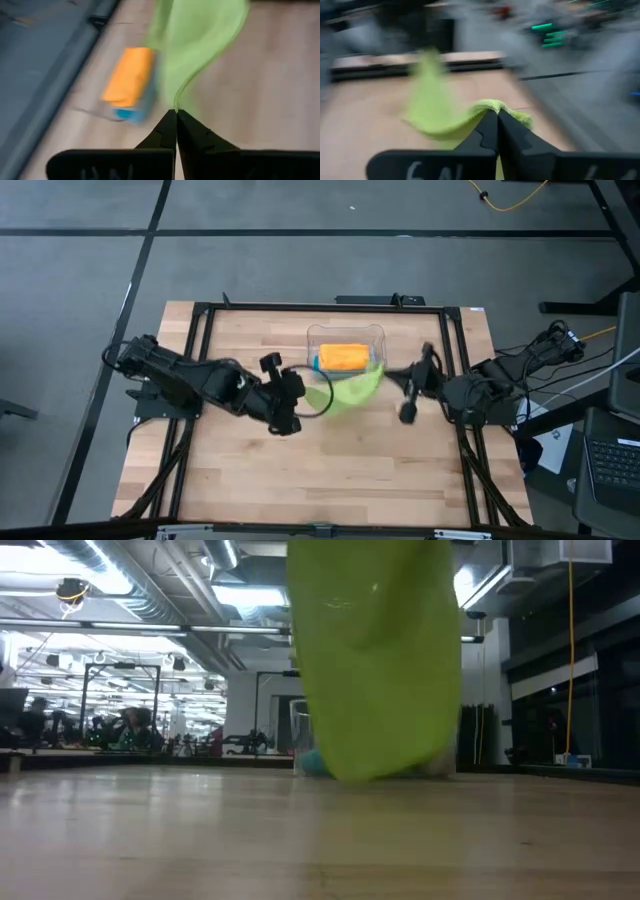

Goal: Fold microfiber towels
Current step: Fold the green towel

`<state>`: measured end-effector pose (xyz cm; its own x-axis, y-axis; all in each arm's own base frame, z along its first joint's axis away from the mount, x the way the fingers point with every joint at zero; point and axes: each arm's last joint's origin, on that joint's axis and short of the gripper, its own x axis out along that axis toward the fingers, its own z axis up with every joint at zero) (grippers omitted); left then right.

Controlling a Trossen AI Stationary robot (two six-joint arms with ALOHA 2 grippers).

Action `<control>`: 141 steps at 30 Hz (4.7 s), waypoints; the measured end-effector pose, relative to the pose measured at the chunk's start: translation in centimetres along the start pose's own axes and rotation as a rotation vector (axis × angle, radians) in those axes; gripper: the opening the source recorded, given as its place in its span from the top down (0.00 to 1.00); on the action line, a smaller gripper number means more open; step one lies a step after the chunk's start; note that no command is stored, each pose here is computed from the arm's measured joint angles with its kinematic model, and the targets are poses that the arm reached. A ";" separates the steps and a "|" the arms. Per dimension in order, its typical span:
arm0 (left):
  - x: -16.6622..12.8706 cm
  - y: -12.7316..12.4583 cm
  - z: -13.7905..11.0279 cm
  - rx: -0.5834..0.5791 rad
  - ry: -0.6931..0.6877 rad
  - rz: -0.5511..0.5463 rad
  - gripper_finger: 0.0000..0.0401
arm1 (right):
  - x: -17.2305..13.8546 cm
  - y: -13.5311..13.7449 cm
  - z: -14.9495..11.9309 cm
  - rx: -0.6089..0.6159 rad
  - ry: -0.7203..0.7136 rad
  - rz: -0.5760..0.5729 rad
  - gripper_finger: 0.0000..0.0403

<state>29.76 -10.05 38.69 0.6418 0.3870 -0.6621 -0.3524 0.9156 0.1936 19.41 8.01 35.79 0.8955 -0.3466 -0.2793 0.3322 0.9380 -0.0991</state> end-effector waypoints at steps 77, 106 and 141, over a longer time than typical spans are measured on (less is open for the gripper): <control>5.7 -4.1 -10.9 -0.099 0.387 -0.058 1.00 | 11.0 6.5 -10.4 -0.301 0.544 -0.026 0.99; -12.4 -5.9 0.1 0.116 -0.232 -0.601 1.00 | -7.4 7.5 9.4 0.038 0.300 0.369 0.99; 7.9 1.9 -8.6 -0.011 0.469 0.162 1.00 | 14.7 -0.3 -8.9 -0.236 0.472 -0.226 0.99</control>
<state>28.33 -6.18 27.57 0.2033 0.4313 -0.8790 -0.4311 0.8455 0.3151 29.86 2.70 23.16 0.5628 -0.5503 -0.6168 0.3768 0.8349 -0.4011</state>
